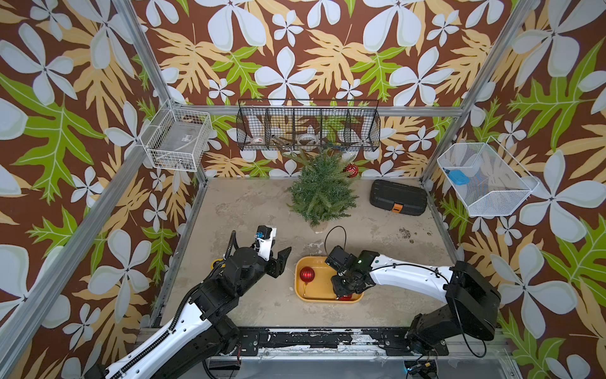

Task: Decorate the small christmas tree with ornaments
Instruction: Pick up an ornament from the container.

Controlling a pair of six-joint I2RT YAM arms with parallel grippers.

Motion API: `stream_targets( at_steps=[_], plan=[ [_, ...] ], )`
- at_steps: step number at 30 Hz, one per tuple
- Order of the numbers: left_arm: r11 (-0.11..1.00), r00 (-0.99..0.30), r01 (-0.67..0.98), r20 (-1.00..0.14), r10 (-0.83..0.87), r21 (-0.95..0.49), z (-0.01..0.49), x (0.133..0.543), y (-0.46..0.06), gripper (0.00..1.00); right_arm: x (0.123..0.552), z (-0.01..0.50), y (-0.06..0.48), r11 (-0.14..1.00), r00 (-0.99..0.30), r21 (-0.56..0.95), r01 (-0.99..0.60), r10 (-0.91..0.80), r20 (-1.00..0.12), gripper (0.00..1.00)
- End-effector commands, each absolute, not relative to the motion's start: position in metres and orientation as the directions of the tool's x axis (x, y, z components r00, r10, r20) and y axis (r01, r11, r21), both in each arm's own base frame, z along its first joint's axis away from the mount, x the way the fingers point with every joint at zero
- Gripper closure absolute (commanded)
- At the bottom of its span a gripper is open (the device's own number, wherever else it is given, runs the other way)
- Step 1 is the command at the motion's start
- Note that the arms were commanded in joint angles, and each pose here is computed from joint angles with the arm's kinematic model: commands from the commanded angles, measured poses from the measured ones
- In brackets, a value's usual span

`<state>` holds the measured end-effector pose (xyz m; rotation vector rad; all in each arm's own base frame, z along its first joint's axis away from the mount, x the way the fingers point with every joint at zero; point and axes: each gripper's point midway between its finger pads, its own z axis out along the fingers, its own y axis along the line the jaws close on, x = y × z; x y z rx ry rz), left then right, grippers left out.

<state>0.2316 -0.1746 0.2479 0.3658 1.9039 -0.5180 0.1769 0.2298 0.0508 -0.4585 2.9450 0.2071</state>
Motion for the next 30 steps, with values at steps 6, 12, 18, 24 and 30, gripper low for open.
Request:
stream_targets(
  at_steps=[6,12,18,24,30],
  plan=[
    [0.758,-0.299,0.619,-0.954,-0.014,-0.205,0.282,0.223,-0.201,0.36,0.207,0.104,0.232,0.944,-0.909,0.156,-0.29,-0.221,-0.352,0.5],
    [0.683,-0.302,0.691,-0.953,-0.026,-0.238,0.281,0.216,-0.219,0.36,0.229,0.105,0.228,0.928,-0.907,0.289,-0.236,-0.104,-0.408,0.5],
    [0.694,-0.332,0.676,-0.943,-0.015,-0.249,0.268,0.22,-0.221,0.36,0.217,0.065,0.236,0.923,-0.955,0.377,-0.077,0.039,-0.292,0.43],
    [0.707,-0.337,0.664,-0.941,-0.008,-0.244,0.261,0.221,-0.218,0.36,0.217,0.043,0.238,0.932,-0.958,0.362,-0.011,0.094,-0.271,0.33],
    [0.728,-0.341,0.648,-0.94,0.014,-0.224,0.25,0.223,-0.214,0.35,0.227,0.073,0.232,0.957,-0.938,0.261,-0.128,-0.032,-0.344,0.14]
  ],
)
